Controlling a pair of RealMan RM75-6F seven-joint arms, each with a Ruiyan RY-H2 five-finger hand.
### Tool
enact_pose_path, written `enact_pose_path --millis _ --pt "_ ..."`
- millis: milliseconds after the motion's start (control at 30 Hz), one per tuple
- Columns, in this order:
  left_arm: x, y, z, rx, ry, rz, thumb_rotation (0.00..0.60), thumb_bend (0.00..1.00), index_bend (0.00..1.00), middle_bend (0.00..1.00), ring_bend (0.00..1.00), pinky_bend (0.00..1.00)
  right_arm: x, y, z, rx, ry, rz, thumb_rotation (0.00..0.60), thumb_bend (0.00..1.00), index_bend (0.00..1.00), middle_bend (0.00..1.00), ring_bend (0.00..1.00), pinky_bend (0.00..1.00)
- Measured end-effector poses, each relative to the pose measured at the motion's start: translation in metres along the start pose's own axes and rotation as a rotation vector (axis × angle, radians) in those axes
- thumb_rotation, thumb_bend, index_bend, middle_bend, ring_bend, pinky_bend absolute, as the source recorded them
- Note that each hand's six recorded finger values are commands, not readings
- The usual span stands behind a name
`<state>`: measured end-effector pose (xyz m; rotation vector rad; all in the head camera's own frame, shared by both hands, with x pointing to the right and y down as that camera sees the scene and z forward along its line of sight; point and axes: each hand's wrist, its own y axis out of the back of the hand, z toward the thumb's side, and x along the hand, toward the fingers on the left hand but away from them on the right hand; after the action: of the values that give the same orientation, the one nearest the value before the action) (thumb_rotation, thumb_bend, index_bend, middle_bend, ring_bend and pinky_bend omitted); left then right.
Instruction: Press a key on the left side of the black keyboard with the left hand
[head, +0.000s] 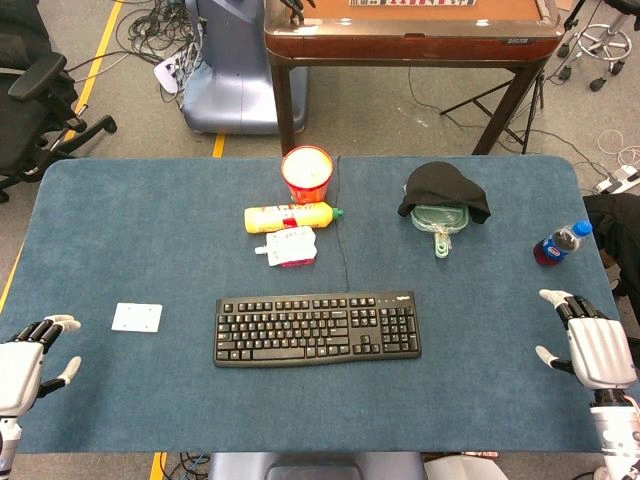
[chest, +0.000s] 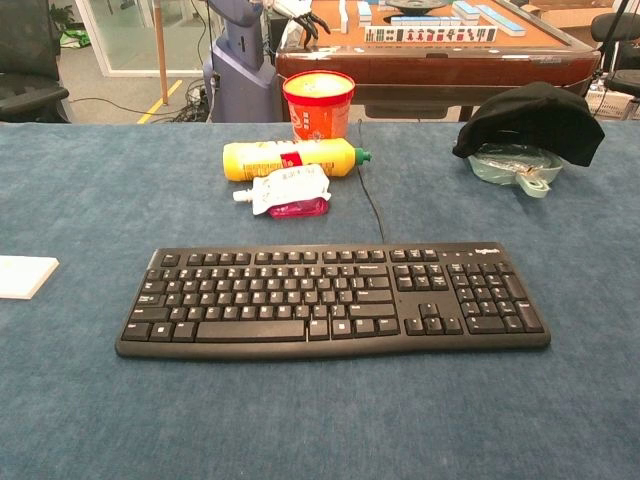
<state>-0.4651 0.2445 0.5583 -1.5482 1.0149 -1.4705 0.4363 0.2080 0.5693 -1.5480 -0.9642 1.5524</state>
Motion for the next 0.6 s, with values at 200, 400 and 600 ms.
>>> enact_pose_path --millis 200,400,600 --pt "0.002 -0.003 -0.001 -0.003 -0.003 -0.006 0.6 0.26 0.35 0.32 0.34 0.53 0.0 0.001 -0.004 -0.002 -0.016 -0.002 0.6 0.11 0.24 0.25 0.22 0.5" --pt "0.005 -0.006 0.006 -0.006 -0.032 -0.021 0.6 0.26 0.35 0.32 0.38 0.69 0.001 0.006 -0.005 -0.007 -0.019 -0.017 0.6 0.11 0.25 0.25 0.22 0.5" --pt "0.014 -0.005 0.029 -0.028 -0.113 -0.013 0.6 0.26 0.36 0.47 0.59 0.88 0.001 0.008 -0.006 -0.006 -0.023 -0.022 0.6 0.11 0.25 0.25 0.22 0.5"
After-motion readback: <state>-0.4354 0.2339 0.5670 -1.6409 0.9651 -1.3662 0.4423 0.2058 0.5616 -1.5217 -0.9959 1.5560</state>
